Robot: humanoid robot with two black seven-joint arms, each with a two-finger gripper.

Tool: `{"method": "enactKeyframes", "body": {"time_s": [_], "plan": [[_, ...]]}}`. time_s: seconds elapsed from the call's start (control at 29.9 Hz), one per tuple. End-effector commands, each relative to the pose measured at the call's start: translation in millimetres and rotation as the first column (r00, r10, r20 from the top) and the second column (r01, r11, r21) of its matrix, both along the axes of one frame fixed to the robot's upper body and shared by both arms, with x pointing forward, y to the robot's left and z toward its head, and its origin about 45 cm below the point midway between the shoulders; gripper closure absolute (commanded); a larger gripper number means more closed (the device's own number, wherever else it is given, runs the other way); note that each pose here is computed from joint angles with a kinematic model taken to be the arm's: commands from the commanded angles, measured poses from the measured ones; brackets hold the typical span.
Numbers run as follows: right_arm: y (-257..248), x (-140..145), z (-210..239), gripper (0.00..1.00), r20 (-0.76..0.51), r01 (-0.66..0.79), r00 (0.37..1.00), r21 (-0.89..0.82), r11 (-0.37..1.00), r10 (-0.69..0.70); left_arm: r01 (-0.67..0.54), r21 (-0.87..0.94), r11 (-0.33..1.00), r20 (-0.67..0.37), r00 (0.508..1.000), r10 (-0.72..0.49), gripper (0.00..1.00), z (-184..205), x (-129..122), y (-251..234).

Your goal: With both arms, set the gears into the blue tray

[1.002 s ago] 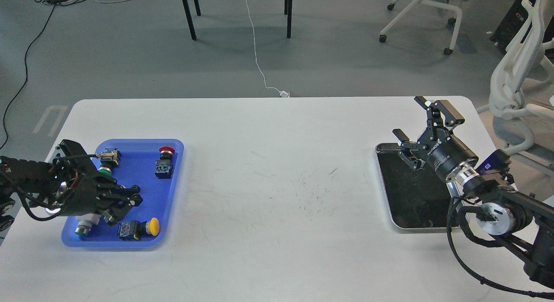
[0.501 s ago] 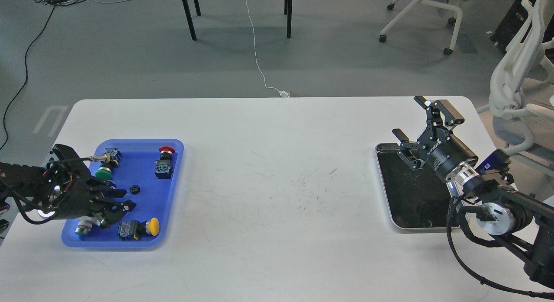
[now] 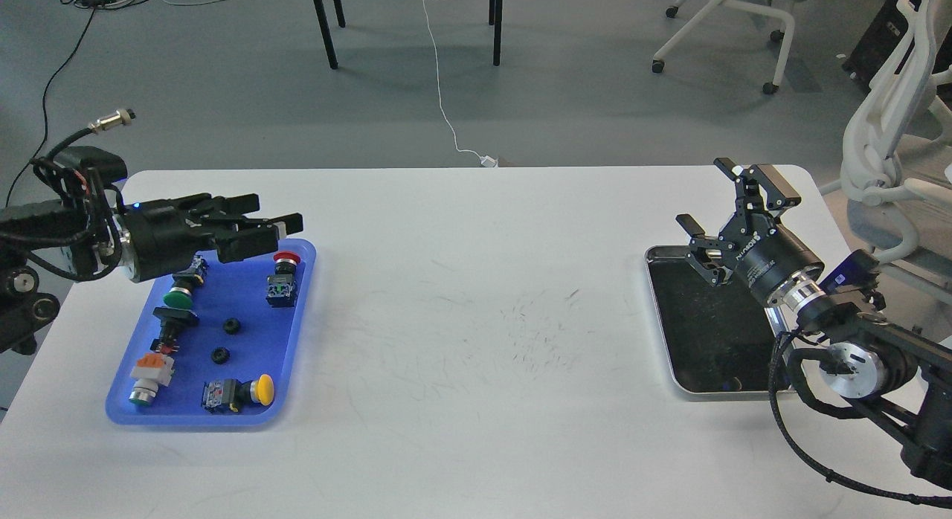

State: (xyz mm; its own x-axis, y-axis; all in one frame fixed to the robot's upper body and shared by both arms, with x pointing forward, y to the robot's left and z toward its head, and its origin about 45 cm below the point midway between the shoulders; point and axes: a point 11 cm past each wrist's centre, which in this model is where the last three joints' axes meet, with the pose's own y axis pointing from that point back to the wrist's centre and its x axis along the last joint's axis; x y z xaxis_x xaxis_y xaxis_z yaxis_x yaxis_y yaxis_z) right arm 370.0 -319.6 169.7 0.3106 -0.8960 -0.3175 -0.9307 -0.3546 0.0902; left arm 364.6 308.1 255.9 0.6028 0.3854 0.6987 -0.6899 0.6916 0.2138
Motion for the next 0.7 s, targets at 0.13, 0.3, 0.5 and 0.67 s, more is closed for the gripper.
{"method": "enactKeyframes", "body": {"time_s": [0.13,0.3,0.5,0.67], "plan": [[0.8,1.3,3.0,0.01,0.009,0.011,1.000,0.020,1.000,-0.011,-0.277,-0.585,0.763,-0.195,0.960,0.200,0.02,-13.2,1.6,-19.0],[0.0,0.3,1.4,0.01,0.006,0.015,1.000,0.021,1.000,-0.015,-0.404,-0.783,0.473,-0.339,0.914,0.221,0.02,-33.6,-6.4,-18.7],[4.8,1.1,-1.2,0.01,0.003,0.012,1.000,0.031,0.999,-0.012,-0.527,-0.752,0.396,-0.482,0.849,0.214,0.02,-76.7,-26.3,-22.3],[6.6,-0.1,-2.9,0.01,-0.001,0.008,1.000,0.035,0.999,-0.008,-0.541,-0.763,0.354,-0.494,0.841,0.221,0.02,-80.3,-28.0,-21.8]]}}
